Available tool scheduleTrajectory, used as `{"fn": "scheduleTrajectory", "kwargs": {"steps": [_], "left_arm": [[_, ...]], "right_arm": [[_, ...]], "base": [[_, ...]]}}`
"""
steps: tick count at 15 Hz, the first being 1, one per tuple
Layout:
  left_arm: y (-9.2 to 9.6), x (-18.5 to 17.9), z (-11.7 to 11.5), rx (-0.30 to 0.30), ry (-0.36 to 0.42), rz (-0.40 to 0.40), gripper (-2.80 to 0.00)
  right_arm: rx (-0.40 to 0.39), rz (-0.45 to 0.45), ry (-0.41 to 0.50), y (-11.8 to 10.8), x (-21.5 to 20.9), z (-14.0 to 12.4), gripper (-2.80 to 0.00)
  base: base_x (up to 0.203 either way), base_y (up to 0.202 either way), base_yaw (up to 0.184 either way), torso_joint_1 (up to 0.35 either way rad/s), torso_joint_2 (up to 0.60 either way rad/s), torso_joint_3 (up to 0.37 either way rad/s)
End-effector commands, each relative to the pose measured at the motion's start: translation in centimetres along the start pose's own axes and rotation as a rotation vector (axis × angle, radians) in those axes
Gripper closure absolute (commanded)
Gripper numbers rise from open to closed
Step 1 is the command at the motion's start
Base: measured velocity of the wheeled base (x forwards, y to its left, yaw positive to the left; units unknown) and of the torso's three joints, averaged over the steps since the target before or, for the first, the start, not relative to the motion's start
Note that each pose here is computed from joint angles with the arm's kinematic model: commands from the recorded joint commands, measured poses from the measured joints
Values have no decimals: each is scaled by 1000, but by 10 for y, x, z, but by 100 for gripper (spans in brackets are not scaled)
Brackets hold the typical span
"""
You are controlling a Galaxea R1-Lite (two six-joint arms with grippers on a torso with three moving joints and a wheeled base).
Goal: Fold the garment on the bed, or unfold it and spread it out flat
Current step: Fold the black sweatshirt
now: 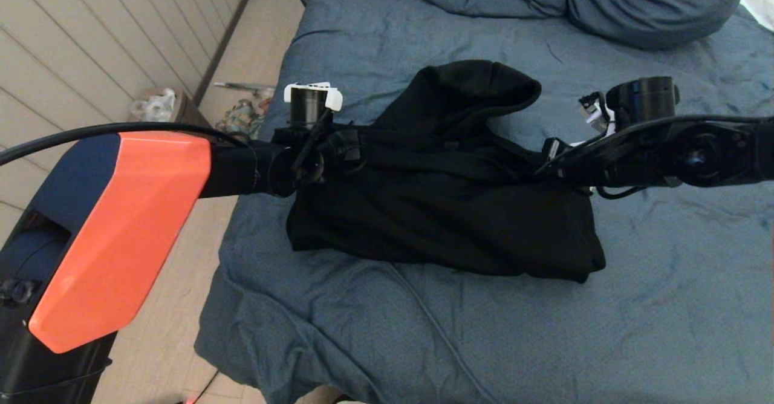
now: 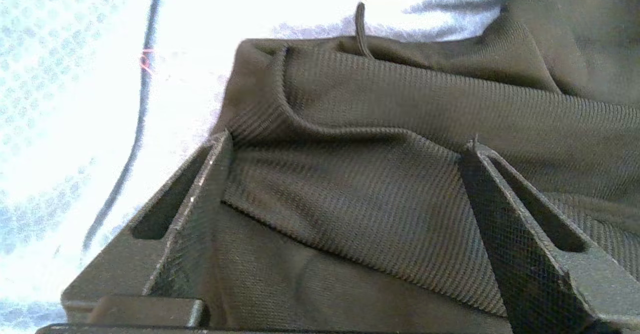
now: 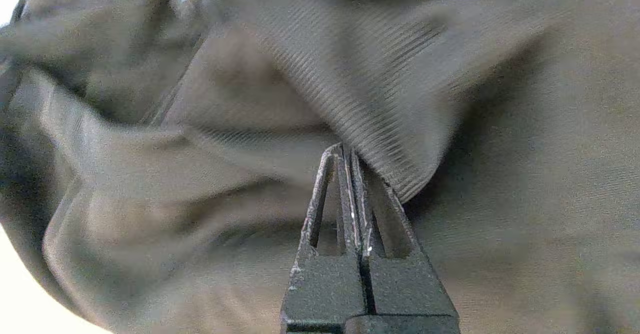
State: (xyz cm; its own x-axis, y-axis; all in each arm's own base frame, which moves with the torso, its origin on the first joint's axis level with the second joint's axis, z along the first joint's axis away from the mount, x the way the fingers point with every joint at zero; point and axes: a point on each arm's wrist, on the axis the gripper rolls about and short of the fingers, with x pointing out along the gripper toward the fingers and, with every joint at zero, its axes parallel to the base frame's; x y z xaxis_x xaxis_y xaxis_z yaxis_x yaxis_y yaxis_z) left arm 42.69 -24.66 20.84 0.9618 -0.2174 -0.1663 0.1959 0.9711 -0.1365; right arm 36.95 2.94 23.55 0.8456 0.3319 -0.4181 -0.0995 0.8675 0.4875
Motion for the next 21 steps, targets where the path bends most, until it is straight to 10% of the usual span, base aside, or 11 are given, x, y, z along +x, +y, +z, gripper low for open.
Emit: {"fn": "scheduleTrajectory", "kwargs": {"steps": [1, 8, 9, 21], "left_arm": [[0, 1, -2, 0, 5, 2, -280], [7, 3, 0, 20, -4, 22, -280], [7, 4, -1, 19, -3, 22, 0], [5, 2, 3, 12, -22, 21, 0]], "right_arm": [[-7, -5, -23, -2, -6, 6, 0], [-13, -4, -16, -2, -6, 4, 0], [-13, -3, -17, -1, -6, 4, 0], [-27, -56, -48, -10, -19, 18, 0]], "base": [[0, 0, 0, 0, 0, 0], [0, 0, 0, 0, 0, 0], [0, 0, 0, 0, 0, 0], [0, 0, 0, 0, 0, 0]]}}
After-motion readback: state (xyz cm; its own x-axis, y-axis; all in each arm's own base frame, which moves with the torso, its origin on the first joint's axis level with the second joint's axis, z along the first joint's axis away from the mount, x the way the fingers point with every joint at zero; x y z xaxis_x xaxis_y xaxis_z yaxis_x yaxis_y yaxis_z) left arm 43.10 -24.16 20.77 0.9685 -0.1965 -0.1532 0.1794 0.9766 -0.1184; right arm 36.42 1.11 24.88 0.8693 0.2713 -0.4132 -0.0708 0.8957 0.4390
